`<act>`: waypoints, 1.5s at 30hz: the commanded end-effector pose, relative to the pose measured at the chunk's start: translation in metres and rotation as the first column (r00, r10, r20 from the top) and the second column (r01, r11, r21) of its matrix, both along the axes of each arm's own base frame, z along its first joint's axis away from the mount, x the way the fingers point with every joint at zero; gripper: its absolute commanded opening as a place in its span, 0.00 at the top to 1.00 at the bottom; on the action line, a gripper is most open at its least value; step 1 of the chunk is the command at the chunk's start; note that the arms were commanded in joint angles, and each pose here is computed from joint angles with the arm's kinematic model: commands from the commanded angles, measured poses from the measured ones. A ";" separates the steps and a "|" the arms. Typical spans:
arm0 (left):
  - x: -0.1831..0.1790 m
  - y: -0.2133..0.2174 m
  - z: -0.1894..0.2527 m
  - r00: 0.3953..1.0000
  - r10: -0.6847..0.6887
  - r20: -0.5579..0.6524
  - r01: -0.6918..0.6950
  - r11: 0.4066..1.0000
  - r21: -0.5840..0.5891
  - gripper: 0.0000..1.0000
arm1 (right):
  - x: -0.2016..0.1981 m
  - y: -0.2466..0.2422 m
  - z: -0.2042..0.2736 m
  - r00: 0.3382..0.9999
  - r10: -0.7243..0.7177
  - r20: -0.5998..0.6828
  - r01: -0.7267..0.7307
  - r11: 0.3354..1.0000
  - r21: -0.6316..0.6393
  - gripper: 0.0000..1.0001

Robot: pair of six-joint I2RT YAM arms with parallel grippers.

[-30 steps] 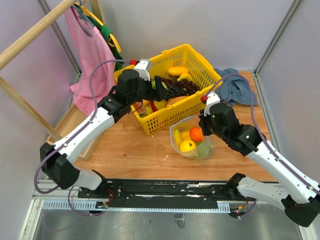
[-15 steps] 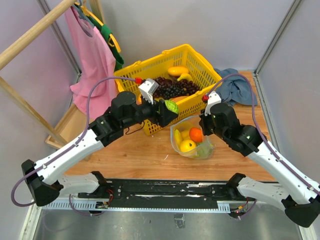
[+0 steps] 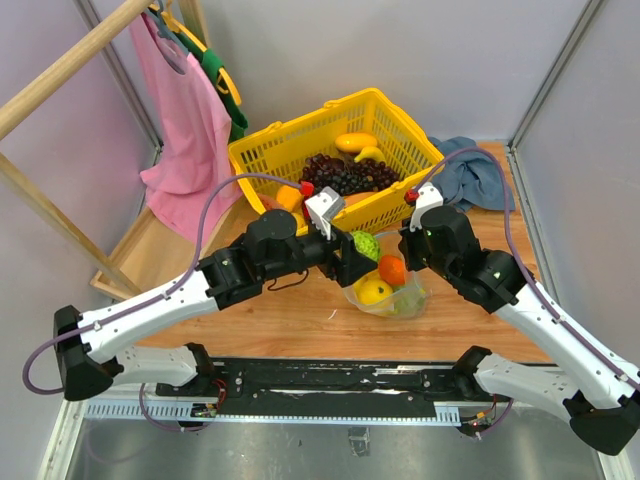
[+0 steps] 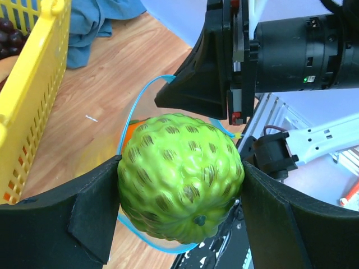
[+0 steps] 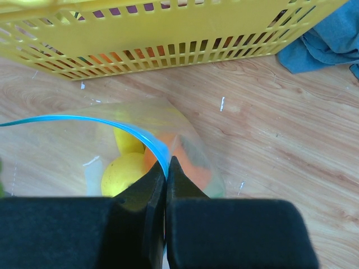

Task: Place the food in the zip-top bag and seal the zipper
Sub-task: Place the fake fruit in the zipper food storage bag.

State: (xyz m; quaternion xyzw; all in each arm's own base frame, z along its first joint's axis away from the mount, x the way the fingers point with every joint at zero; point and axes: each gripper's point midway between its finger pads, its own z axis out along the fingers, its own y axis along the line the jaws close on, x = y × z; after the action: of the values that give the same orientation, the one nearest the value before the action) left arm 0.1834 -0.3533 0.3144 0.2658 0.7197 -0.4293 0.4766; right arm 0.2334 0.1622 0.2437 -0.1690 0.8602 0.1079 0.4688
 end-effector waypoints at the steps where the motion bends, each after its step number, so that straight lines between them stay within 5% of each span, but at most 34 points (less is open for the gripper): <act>1: 0.007 -0.013 0.004 0.999 0.016 0.047 -0.016 1.000 -0.006 0.65 | 0.006 -0.005 0.012 0.998 -0.053 0.032 0.052 0.998 0.037 1.00; 10: 0.007 -0.036 -0.020 0.998 0.009 0.055 -0.014 0.996 0.088 0.62 | 0.006 -0.004 0.011 0.998 -0.051 0.025 0.050 0.998 0.038 1.00; 19: 0.024 -0.035 -0.055 0.987 0.101 0.123 -0.133 0.950 0.281 0.44 | 0.004 -0.002 0.011 0.999 -0.041 0.019 0.040 0.998 0.046 0.99; 29: -0.007 -0.037 -0.043 0.971 -0.009 0.239 -0.057 0.962 0.268 0.34 | 0.003 -0.003 0.010 0.999 -0.039 0.016 0.039 0.998 0.045 0.99; 45: 0.046 -0.026 -0.079 0.917 0.256 0.305 -0.369 0.836 0.405 0.16 | -0.002 -0.002 0.007 1.000 -0.019 0.000 0.019 0.999 0.050 0.99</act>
State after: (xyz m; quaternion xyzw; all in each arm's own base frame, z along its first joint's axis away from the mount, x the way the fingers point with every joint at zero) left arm 0.2113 -0.3837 0.2185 0.3382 0.7718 -0.1612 0.5138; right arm 0.2314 0.1629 0.2451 -0.1616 0.8608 0.1165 0.4683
